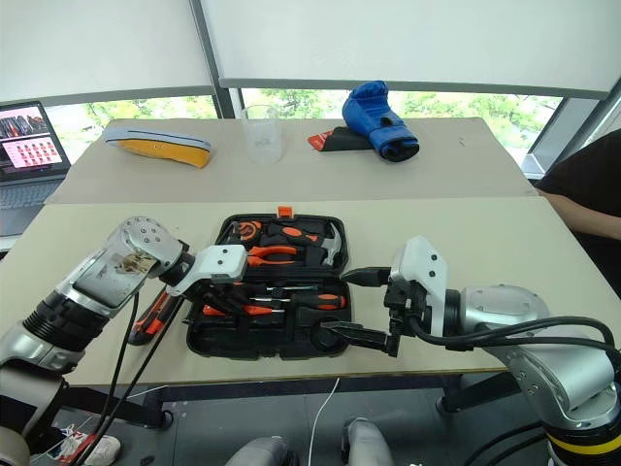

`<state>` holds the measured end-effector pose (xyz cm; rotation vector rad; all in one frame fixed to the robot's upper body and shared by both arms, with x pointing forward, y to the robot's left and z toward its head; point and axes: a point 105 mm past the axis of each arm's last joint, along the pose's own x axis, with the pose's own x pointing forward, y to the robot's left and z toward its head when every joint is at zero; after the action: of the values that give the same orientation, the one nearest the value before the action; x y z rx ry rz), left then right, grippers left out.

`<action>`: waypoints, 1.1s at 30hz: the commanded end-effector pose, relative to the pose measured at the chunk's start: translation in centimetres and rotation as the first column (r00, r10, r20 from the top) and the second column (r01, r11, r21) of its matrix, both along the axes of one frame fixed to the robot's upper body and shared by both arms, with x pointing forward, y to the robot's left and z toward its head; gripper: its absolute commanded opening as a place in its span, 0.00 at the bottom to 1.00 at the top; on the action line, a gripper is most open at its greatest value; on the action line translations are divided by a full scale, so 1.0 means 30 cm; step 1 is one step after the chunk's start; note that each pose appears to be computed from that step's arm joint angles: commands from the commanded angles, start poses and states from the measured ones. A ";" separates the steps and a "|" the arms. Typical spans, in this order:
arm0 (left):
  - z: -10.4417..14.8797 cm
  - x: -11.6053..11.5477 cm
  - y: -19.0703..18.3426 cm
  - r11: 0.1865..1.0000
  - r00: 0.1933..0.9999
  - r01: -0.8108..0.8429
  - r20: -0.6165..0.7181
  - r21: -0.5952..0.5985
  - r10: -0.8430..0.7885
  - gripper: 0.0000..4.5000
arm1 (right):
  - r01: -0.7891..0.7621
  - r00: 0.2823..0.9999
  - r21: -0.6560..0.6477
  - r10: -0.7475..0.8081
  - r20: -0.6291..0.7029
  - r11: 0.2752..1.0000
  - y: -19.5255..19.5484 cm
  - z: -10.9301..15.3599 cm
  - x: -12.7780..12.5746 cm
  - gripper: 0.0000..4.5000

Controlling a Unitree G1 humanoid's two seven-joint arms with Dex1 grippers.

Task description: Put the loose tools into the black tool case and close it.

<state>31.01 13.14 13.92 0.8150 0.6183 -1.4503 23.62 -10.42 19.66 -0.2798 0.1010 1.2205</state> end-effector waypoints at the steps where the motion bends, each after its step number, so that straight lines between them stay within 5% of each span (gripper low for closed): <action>1: 0.066 -0.012 0.013 0.998 1.000 -0.003 0.018 -0.061 0.004 0.55 | -0.019 0.998 0.020 0.017 0.066 1.000 0.007 0.046 -0.012 1.00; 6: 0.168 -0.062 0.036 0.974 1.000 0.005 -0.009 -0.224 -0.007 0.95 | -0.021 0.998 0.021 0.020 0.058 1.000 0.006 0.045 -0.018 1.00; 9: 0.198 -0.076 0.068 0.941 1.000 -0.031 -0.013 -0.337 0.028 0.98 | -0.021 0.999 0.022 0.020 0.049 1.000 0.002 0.040 -0.021 1.00; 13: 0.130 -0.037 0.093 0.884 0.989 -0.148 -0.041 -0.444 0.145 0.74 | -0.022 0.999 0.023 0.021 0.046 0.999 0.007 0.037 -0.015 1.00; 22: 0.025 -0.022 0.060 0.818 0.967 -0.256 -0.141 -0.516 0.214 0.00 | -0.027 0.999 0.019 0.026 0.044 0.999 0.010 0.040 -0.002 1.00; 33: -0.047 0.008 0.075 0.811 0.932 -0.361 -0.210 -0.461 0.296 0.00 | -0.029 0.999 0.024 0.028 0.034 0.999 0.020 0.029 -0.002 1.00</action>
<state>30.98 15.33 11.99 0.1915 0.4418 -1.2663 23.66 -9.96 19.88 -0.2664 0.0958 1.2460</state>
